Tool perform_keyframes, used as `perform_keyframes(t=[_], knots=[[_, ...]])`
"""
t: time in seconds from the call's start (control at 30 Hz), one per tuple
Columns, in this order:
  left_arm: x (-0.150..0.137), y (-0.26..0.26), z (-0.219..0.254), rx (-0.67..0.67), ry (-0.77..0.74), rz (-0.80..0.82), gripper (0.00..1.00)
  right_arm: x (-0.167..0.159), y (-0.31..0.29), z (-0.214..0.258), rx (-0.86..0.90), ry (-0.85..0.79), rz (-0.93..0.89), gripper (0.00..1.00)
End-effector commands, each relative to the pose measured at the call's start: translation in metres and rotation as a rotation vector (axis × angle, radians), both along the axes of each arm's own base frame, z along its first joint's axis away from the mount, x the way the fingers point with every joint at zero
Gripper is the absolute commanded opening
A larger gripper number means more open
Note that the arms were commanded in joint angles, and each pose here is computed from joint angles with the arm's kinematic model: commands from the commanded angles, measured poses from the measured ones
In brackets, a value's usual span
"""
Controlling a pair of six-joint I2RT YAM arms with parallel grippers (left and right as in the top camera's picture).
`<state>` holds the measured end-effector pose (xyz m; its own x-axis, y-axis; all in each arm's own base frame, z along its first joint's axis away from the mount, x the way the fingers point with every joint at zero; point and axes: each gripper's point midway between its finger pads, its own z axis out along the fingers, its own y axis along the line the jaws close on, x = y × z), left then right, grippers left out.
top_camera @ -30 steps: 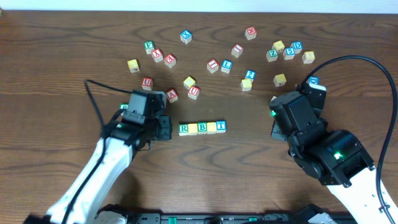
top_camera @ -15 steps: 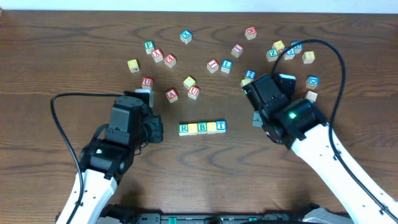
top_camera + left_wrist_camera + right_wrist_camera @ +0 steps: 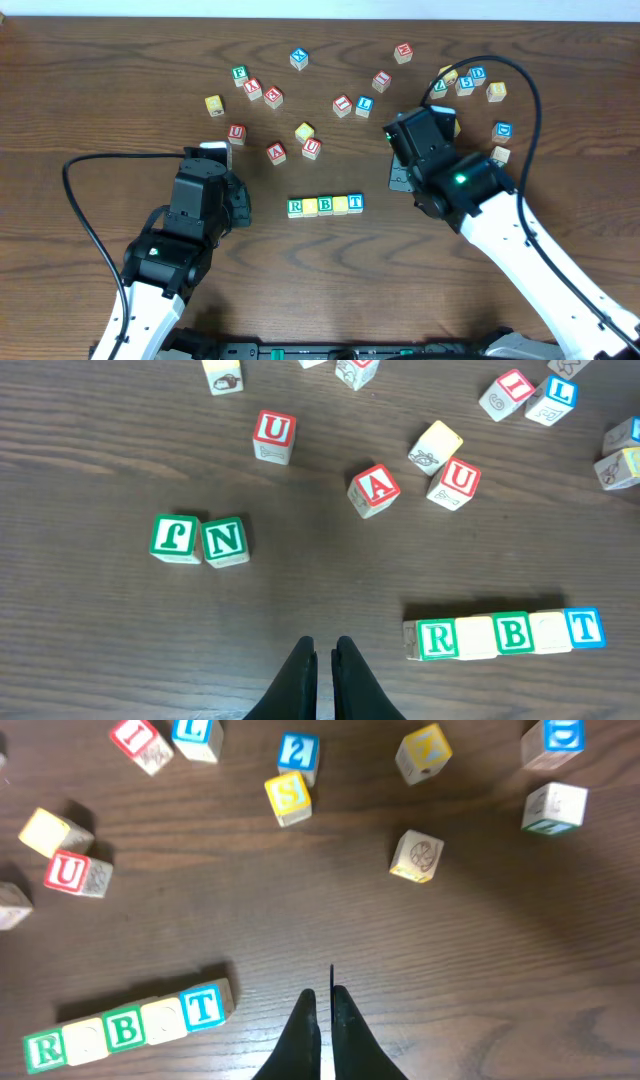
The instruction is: Spell out ROBOT
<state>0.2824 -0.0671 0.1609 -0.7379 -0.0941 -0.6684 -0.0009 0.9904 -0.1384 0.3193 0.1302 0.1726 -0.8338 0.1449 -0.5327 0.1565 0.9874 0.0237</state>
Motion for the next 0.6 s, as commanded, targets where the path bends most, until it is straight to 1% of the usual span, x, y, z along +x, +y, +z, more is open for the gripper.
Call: perform_keyframes(t=[0.0,0.27,0.47,0.57], knots=[[0.001,0.007,0.004,0.014,-0.016,0.034,0.07,0.003,0.004,-0.006,-0.004,0.022,0.02,0.01],[0.001,0.007,0.004,0.013,-0.015,0.033,0.08,-0.003,0.02,-0.011,0.069,0.07,0.067,0.01],[0.001,0.007,0.003,0.013,-0.015,0.033,0.08,-0.017,0.043,-0.015,0.091,0.097,0.145,0.01],[0.001,0.007,0.003,0.014,-0.013,0.033,0.08,-0.03,0.06,-0.027,0.085,0.123,0.184,0.01]])
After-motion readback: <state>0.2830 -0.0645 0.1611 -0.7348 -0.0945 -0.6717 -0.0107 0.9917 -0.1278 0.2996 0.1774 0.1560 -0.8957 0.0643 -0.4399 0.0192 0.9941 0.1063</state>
